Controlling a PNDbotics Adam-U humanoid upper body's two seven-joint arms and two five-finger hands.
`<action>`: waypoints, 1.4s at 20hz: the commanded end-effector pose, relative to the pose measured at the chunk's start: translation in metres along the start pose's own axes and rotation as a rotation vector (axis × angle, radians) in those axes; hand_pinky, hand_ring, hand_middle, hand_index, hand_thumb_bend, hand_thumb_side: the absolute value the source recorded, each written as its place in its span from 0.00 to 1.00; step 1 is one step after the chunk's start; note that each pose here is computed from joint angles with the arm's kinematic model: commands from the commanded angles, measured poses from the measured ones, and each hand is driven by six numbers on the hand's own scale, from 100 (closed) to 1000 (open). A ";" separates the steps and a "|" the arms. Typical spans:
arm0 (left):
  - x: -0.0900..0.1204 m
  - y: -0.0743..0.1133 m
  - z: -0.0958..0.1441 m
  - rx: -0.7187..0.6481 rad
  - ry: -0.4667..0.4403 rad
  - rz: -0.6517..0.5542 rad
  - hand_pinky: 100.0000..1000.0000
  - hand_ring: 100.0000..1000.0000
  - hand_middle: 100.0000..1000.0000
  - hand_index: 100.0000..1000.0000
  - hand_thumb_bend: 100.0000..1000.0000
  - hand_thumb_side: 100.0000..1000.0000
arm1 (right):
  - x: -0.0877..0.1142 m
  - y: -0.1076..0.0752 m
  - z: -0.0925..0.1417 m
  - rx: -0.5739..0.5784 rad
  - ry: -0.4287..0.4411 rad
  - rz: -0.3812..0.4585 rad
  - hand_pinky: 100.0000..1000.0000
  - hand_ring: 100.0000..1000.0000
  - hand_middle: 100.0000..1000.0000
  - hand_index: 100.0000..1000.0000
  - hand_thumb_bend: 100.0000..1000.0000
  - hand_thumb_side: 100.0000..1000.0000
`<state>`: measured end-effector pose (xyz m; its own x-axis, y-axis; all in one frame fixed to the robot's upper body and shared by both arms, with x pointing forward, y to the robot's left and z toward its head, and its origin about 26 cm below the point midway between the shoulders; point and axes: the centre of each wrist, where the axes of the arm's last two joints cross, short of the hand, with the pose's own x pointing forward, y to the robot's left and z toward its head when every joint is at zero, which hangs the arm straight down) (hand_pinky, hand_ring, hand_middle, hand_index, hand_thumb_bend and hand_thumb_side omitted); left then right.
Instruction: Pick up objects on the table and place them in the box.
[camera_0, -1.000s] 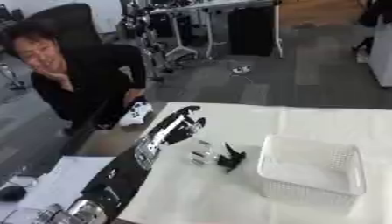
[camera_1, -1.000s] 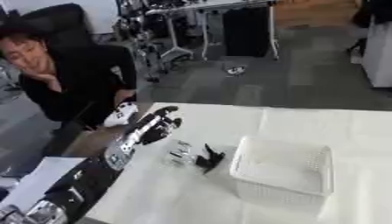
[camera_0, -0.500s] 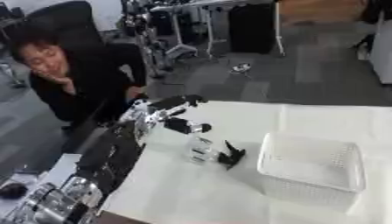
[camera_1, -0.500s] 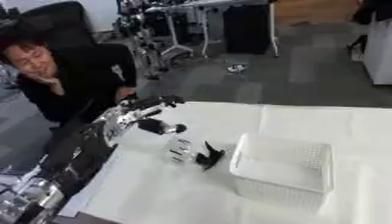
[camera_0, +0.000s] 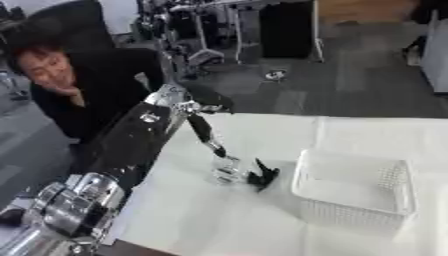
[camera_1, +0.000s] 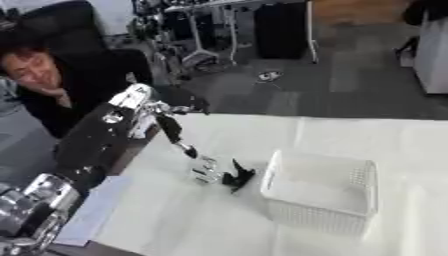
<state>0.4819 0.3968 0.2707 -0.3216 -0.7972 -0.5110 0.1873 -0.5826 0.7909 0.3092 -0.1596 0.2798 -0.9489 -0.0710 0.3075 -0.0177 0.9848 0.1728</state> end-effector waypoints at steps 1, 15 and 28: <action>-0.008 0.023 0.006 -0.112 0.075 -0.144 1.00 1.00 1.00 0.98 0.85 0.78 | 0.004 0.000 -0.003 0.012 -0.020 -0.001 0.39 0.48 0.54 0.84 0.23 1.00; 0.031 0.023 -0.025 -0.222 -0.056 -0.364 1.00 1.00 1.00 0.99 0.86 0.84 | 0.005 0.004 -0.004 0.009 -0.026 -0.018 0.39 0.48 0.54 0.84 0.22 1.00; 0.046 -0.010 -0.036 -0.318 -0.141 -0.376 1.00 1.00 1.00 1.00 0.81 0.89 | 0.005 0.005 -0.004 0.010 -0.028 -0.023 0.40 0.48 0.54 0.84 0.22 1.00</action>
<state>0.4994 0.3558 0.2150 -0.5401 -0.5186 -0.6628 0.2956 -0.8543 0.4275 0.3087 -0.1578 0.2797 -0.9493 -0.0770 0.3049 -0.0255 0.9852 0.1692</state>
